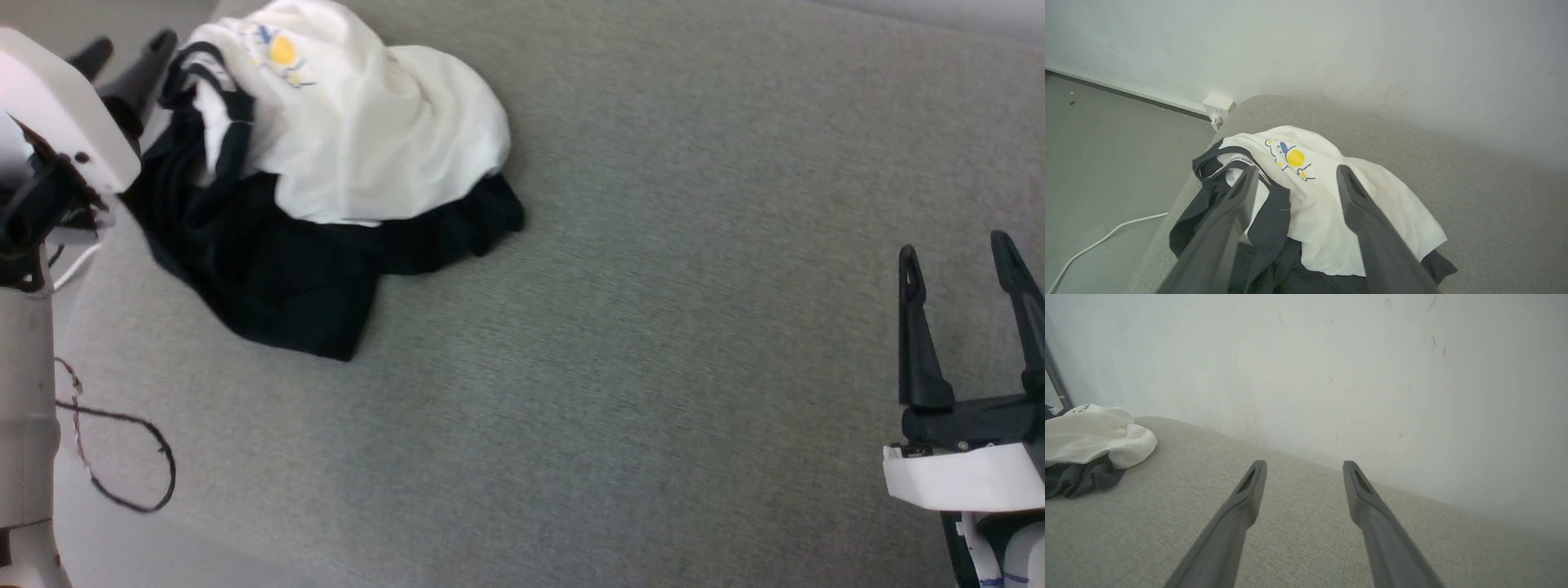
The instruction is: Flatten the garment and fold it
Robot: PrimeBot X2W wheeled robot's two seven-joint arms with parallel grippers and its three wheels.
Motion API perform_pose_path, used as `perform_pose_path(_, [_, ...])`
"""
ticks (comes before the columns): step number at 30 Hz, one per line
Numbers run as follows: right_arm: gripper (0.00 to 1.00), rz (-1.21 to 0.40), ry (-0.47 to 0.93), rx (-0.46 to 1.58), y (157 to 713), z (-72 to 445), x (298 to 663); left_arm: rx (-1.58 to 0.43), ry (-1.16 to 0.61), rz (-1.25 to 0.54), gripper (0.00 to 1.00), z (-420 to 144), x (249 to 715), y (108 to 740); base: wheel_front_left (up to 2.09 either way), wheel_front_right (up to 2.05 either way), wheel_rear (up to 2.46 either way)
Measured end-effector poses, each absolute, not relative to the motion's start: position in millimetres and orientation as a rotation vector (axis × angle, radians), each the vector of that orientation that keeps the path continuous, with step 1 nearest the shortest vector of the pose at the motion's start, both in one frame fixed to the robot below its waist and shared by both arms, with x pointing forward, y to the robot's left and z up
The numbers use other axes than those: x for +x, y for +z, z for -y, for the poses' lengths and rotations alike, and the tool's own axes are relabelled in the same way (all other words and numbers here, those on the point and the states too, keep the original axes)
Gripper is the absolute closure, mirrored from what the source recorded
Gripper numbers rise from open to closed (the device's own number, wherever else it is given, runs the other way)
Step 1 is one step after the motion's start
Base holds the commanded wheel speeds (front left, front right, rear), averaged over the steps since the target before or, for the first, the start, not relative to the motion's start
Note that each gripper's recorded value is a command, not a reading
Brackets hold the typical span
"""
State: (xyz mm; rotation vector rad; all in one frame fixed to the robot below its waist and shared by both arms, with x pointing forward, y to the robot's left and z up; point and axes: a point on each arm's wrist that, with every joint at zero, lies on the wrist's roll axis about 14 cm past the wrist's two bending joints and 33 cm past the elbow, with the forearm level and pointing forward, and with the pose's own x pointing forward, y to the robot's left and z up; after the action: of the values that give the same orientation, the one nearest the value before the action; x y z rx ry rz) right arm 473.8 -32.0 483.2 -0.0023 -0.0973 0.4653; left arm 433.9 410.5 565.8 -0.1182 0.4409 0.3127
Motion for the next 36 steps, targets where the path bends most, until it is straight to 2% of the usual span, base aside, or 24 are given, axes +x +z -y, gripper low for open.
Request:
perform_pose_path(12, [0.0, 0.025, 0.352, -0.053, 453.2, 76.8, 481.8, -0.268, 0.305, -0.78, 0.0, -388.8, 455.8, 455.4, 0.0, 0.0, 0.0])
perform_pose_path(23, [0.0, -0.005, 0.323, -0.075, 443.4, 89.3, 481.8, -0.238, 0.337, -0.999, 0.0, -383.5, 438.7, 398.6, 0.0, 0.0, 0.0])
perform_pose_path(28, [0.0, -0.012, 0.316, -0.084, 442.1, 92.2, 482.2, -0.233, 0.342, -1.021, 0.0, -383.2, 438.3, 392.8, 0.0, 0.0, 0.0])
perform_pose_path(29, [0.0, -0.012, 0.314, -0.086, 442.3, 93.1, 482.1, -0.228, 0.342, -1.017, 0.22, -383.9, 438.9, 393.3, 0.0, 0.0, 0.0])
perform_pose_path(30, [0.0, -0.013, 0.312, -0.087, 442.7, 93.8, 481.9, -0.224, 0.343, -1.009, 1.0, -384.8, 439.5, 393.8, 0.0, 0.0, 0.0])
perform_pose_path(36, [0.0, 0.001, 0.304, -0.092, 449.7, 96.9, 480.3, -0.198, 0.348, -0.888, 1.0, -393.9, 448.5, 410.4, 0.0, 0.0, 0.0])
